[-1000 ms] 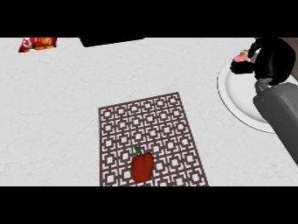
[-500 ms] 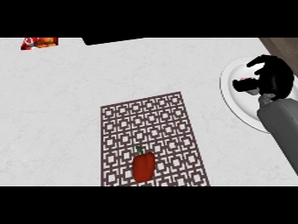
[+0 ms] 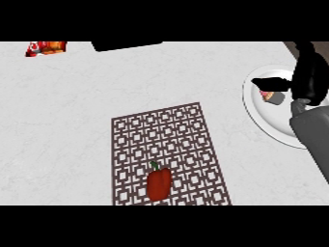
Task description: Pick the cupcake from the placemat and place it in the plate
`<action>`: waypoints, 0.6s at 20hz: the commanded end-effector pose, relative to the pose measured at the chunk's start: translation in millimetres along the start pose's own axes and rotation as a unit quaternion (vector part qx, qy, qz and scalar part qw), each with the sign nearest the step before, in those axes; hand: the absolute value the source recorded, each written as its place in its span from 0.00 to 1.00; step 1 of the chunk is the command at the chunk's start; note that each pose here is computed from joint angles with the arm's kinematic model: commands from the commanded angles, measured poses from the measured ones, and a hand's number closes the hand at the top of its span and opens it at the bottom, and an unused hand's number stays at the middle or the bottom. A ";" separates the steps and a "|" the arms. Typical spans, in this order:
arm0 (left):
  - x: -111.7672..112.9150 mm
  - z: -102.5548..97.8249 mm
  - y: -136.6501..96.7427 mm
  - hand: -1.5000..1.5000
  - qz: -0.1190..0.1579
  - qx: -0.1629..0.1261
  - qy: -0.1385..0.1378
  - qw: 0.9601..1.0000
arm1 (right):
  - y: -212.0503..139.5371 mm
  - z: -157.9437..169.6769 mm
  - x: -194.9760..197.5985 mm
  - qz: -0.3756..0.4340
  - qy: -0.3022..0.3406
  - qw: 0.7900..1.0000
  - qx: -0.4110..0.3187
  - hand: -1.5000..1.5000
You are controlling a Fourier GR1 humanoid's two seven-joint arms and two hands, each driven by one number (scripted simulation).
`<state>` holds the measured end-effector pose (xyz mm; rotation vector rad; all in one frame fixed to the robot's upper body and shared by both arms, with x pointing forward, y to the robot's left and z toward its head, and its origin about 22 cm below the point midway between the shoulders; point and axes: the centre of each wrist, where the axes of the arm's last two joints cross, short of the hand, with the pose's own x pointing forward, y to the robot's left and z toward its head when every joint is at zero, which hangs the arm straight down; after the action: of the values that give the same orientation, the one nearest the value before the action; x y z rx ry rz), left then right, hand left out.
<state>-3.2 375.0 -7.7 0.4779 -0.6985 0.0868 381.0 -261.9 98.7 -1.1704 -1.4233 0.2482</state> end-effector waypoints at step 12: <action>92.5 -20.4 -31.6 0.50 0.078 -0.045 -0.241 0.966 | -27.2 8.1 22.6 -0.259 0.049 0.964 0.027 0.00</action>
<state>-8.2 375.4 -8.7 0.4772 -0.6780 0.0960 372.8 -248.4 132.1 -0.8168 -1.5787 -0.0842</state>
